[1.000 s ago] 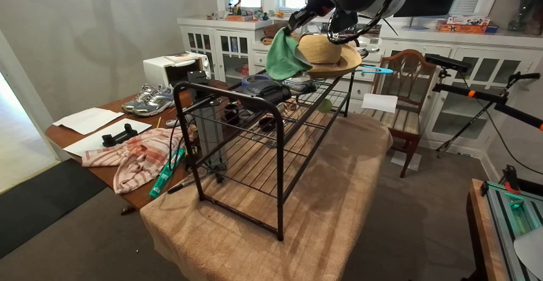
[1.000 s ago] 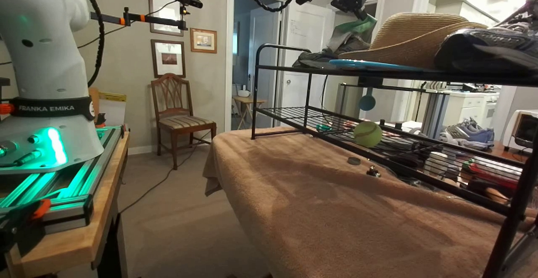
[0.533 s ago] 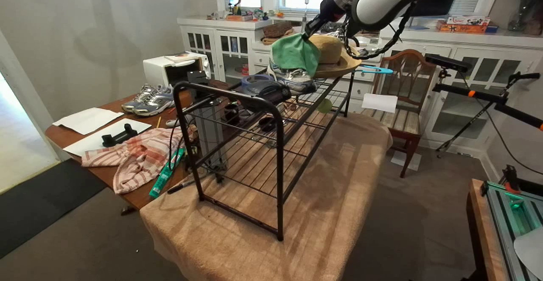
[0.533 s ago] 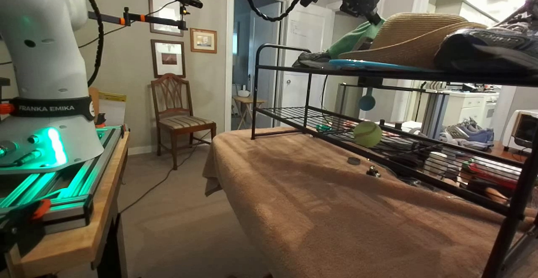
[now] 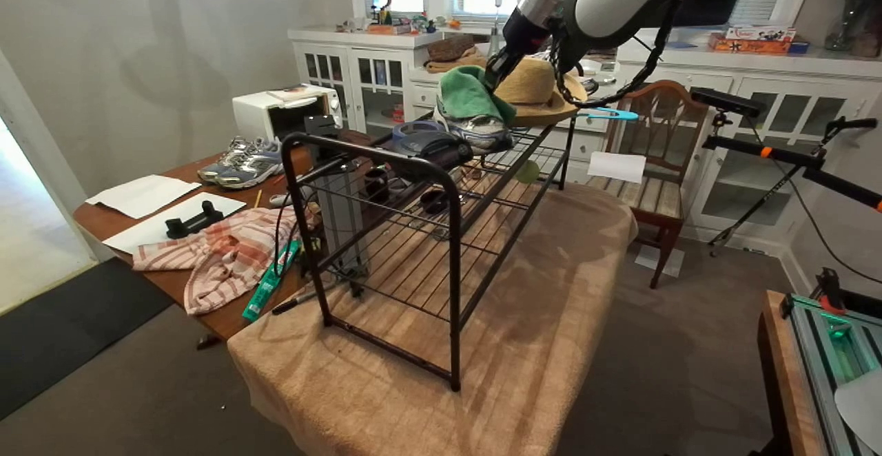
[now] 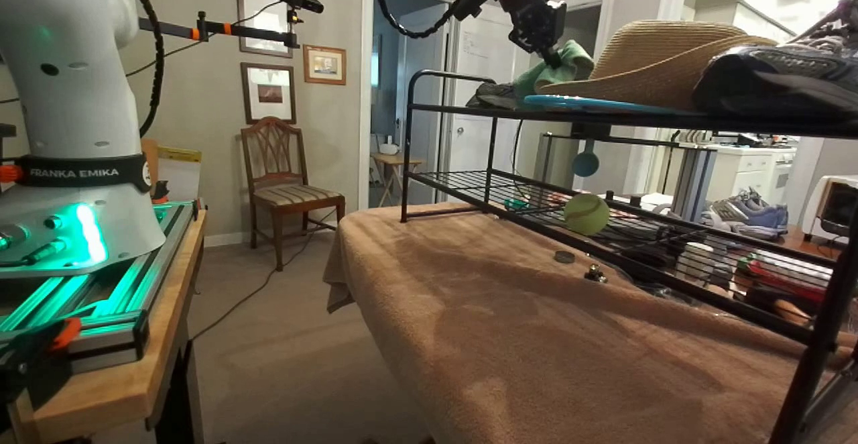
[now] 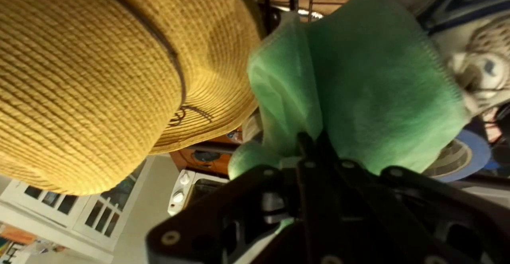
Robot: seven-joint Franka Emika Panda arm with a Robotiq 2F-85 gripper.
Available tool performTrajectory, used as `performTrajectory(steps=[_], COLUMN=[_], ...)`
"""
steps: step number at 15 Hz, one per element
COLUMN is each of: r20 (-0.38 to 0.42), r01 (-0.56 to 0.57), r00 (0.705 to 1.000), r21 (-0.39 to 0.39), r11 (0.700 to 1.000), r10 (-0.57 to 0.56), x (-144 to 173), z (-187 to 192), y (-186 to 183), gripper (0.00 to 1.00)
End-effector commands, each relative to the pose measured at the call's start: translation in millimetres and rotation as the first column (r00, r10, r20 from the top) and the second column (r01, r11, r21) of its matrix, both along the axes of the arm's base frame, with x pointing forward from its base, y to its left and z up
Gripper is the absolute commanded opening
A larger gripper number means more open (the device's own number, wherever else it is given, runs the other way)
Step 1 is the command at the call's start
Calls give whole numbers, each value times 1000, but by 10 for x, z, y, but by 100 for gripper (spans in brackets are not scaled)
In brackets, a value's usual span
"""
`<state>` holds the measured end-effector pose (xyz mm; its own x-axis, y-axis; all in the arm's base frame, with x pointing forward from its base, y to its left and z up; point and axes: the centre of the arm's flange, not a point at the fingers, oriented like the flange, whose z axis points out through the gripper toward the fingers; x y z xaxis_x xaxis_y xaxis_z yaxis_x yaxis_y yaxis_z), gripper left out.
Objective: Use the green towel to wipe the sneaker then place it on the bottom shelf of the rack.
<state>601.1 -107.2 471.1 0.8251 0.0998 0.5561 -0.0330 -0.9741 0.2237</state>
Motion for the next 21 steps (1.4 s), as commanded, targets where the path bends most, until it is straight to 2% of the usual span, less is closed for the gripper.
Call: performTrajectory(steps=[1, 4, 7, 11, 14, 16, 18, 20, 21], r20=[-133, -207, -296, -370, -423, -438, -429, -380, -364], r01=[-61, -101, -151, -194, -216, -222, -223, -211, -168], r00=[989, 973, 941, 902, 862, 849, 853, 882, 903], r21=[9, 15, 59, 115, 189, 214, 217, 208, 187], r11=[998, 995, 987, 974, 958, 951, 950, 955, 968], r10=[62, 102, 161, 224, 278, 297, 298, 278, 227], x=[-147, -197, -257, -319, -380, -410, -409, -363, -303], z=[-33, -24, -43, -63, -49, -59, -51, -40, -27], y=[170, 242, 281, 290, 291, 294, 300, 291, 255], gripper=[1, 1, 1, 1, 1, 1, 1, 1, 1])
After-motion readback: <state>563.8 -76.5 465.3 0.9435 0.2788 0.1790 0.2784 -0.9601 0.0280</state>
